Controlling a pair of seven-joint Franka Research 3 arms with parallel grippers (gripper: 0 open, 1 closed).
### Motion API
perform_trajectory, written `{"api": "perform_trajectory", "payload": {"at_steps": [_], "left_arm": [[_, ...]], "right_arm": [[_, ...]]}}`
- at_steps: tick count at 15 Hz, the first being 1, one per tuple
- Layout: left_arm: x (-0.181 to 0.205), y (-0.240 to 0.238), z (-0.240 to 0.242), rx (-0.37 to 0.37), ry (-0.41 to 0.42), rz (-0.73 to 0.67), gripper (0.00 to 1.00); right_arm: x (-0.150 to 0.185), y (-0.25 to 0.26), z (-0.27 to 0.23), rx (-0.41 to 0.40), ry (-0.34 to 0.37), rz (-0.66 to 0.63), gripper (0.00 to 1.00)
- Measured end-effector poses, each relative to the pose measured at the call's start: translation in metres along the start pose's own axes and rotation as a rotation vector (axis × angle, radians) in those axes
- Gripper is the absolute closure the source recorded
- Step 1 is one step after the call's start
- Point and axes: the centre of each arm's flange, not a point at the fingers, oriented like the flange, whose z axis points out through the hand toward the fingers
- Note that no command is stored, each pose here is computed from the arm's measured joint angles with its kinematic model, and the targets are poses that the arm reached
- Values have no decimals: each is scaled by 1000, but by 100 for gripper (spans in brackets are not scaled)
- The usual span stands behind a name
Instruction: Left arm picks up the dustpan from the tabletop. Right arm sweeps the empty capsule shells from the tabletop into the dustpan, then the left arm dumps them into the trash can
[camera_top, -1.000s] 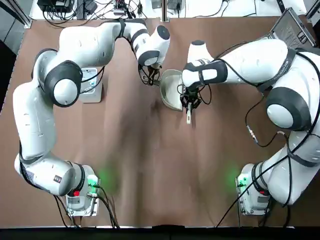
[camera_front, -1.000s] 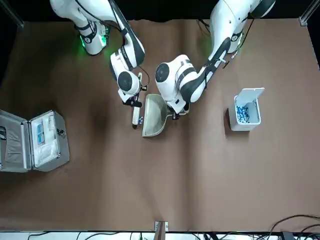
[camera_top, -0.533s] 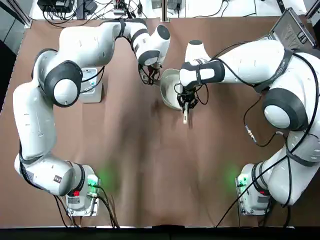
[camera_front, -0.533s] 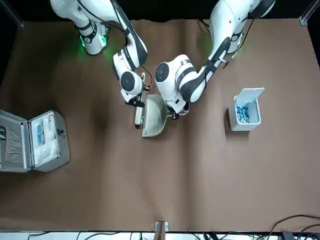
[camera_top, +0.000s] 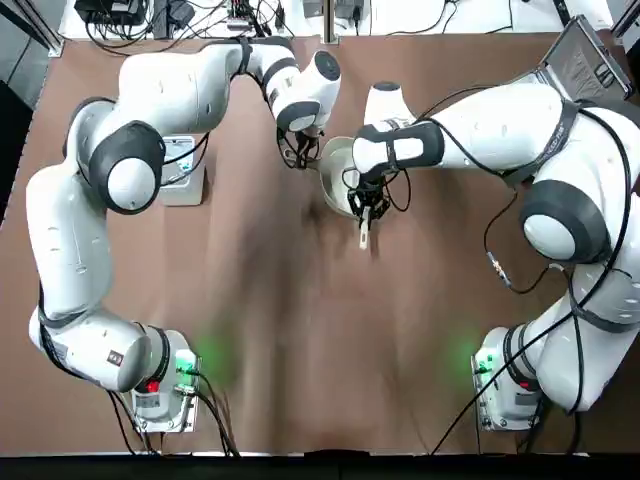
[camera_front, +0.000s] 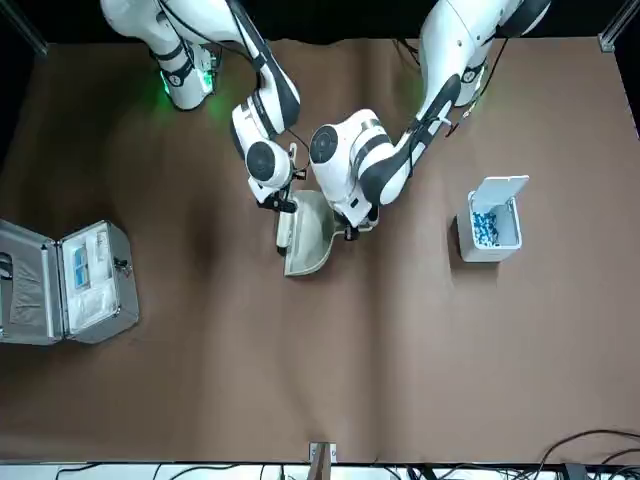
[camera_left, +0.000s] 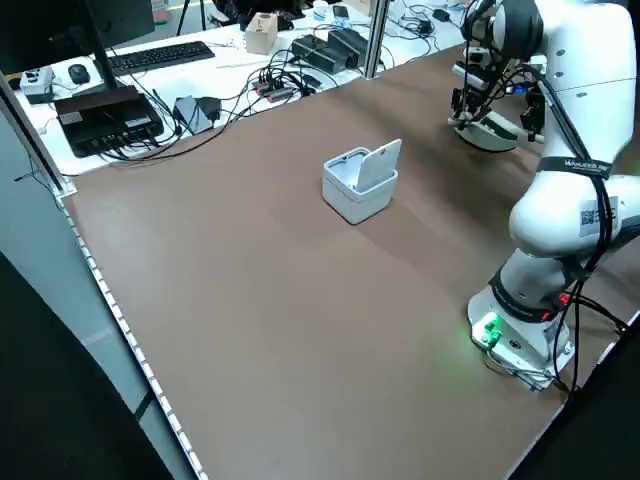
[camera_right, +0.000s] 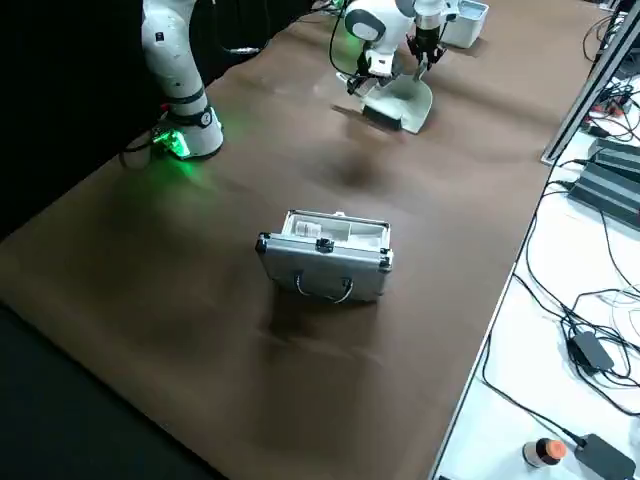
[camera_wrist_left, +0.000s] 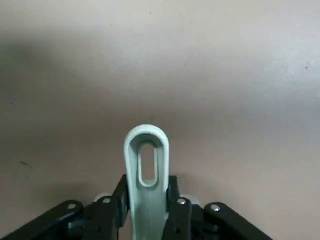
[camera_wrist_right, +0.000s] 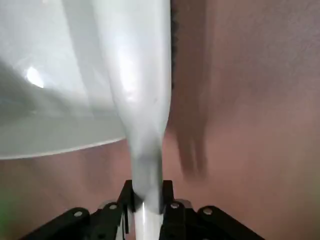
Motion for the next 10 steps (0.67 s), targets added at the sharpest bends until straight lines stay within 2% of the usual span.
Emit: {"api": "perform_trajectory", "payload": {"at_steps": [10], "left_arm": [[1, 1, 1, 0, 1, -1, 67]], "right_arm": [[-5, -10, -2, 36, -18, 15, 74]]}}
